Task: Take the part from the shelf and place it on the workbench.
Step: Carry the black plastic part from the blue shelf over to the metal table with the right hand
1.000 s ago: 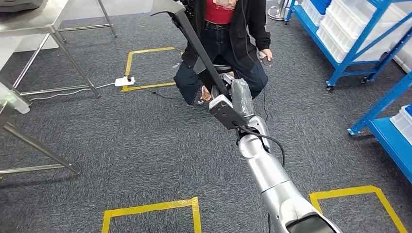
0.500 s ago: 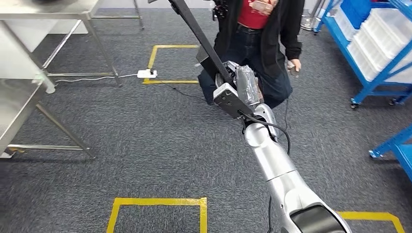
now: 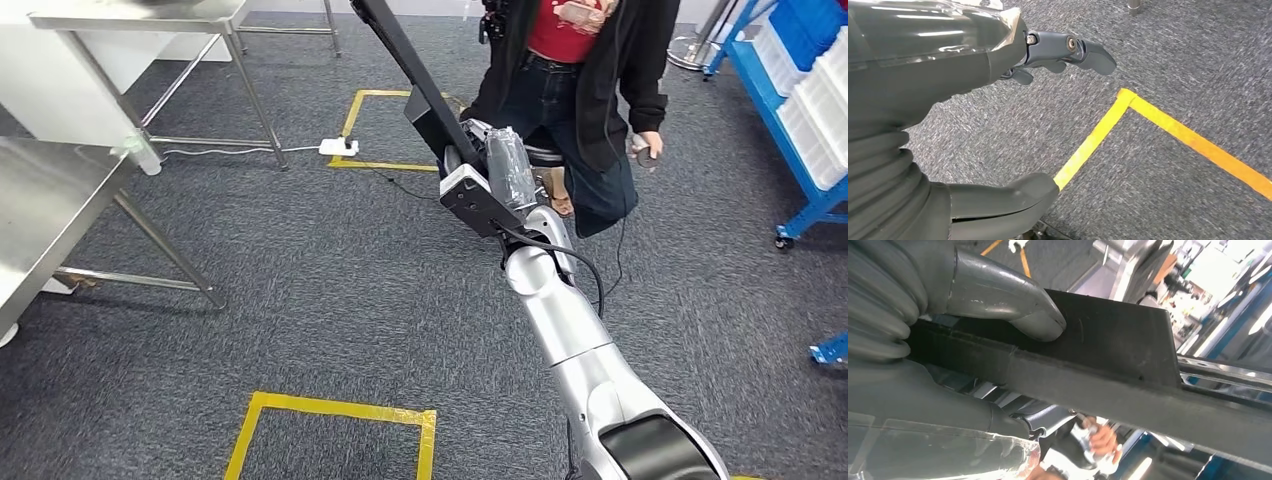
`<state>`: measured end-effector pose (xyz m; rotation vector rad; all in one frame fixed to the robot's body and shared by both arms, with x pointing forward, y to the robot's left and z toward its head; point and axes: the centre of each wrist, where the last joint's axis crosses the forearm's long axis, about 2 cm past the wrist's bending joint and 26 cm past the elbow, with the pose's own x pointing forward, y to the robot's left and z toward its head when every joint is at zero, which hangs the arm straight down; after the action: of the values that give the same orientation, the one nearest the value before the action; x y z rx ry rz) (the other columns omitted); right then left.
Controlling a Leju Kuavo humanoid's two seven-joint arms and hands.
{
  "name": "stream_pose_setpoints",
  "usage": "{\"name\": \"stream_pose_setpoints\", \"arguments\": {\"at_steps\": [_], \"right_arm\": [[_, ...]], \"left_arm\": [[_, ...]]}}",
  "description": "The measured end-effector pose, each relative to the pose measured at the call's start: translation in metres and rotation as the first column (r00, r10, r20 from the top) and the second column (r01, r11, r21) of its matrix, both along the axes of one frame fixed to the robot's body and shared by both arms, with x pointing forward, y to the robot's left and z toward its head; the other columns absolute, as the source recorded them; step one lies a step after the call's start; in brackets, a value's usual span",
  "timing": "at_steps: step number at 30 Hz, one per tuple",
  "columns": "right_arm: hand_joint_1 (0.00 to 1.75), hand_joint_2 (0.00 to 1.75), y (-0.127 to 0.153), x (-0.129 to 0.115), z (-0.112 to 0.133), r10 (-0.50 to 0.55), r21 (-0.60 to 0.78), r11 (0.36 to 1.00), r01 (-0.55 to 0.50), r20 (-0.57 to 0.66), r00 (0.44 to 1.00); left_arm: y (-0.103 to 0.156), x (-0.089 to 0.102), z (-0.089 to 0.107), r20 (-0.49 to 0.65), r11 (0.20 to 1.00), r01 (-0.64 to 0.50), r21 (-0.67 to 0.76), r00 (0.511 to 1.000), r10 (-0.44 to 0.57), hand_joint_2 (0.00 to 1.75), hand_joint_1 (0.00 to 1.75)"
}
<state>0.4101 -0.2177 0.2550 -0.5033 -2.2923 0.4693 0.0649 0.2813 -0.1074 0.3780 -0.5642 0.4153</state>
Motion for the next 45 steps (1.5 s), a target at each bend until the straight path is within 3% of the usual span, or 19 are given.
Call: {"name": "stream_pose_setpoints", "arguments": {"at_steps": [26,45], "right_arm": [[1.75,1.75,0.006,0.024,0.009,0.007,-0.002,1.0,-0.007,0.016,1.0],[1.75,1.75,0.002,0.027,0.006,-0.004,-0.006,1.0,0.004,0.009,1.0]], "left_arm": [[0.007,0.002,0.0,0.013,1.0,0.007,0.011,1.0,-0.007,1.75,0.0],[0.007,0.007,0.001,0.02,1.0,0.015,0.01,1.0,-0.015,1.75,0.0]]}}
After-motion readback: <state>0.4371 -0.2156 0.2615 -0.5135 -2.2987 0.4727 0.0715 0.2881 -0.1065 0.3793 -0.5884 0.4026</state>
